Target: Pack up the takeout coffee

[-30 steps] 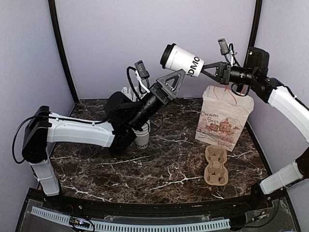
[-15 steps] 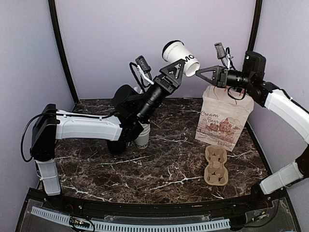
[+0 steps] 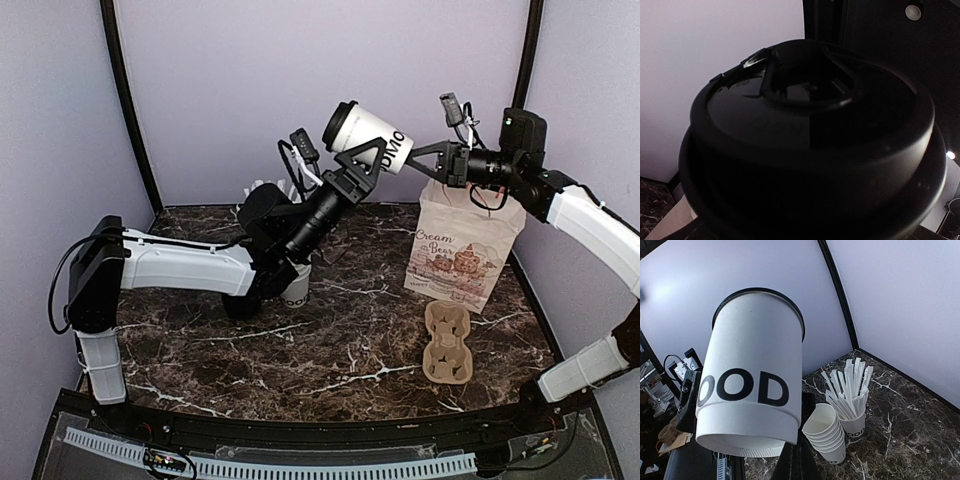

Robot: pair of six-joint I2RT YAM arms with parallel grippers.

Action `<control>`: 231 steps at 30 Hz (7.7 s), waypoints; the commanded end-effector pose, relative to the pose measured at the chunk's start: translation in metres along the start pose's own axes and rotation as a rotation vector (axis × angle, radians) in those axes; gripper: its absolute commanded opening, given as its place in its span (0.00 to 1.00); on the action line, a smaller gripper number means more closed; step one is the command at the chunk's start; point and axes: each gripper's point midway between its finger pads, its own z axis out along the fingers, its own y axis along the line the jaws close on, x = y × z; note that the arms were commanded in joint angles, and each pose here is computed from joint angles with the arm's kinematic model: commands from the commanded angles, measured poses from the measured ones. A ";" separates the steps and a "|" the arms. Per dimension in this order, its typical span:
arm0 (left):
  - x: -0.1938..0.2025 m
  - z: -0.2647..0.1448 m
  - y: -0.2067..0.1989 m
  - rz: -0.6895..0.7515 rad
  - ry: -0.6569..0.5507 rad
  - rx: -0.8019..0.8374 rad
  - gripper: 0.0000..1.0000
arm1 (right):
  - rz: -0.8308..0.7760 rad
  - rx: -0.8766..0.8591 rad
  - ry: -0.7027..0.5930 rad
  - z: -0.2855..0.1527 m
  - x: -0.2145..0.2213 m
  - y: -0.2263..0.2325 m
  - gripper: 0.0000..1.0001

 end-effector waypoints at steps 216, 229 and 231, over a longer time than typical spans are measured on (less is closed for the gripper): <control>0.197 -0.200 0.149 0.614 0.844 -0.280 0.83 | -0.215 0.041 0.868 0.034 0.259 0.006 0.25; 0.198 -0.222 0.161 0.609 0.826 -0.297 0.92 | -0.247 0.003 0.910 0.049 0.280 0.013 0.25; 0.196 -0.229 0.158 0.603 0.833 -0.289 0.92 | -0.257 -0.009 0.918 0.050 0.283 0.017 0.25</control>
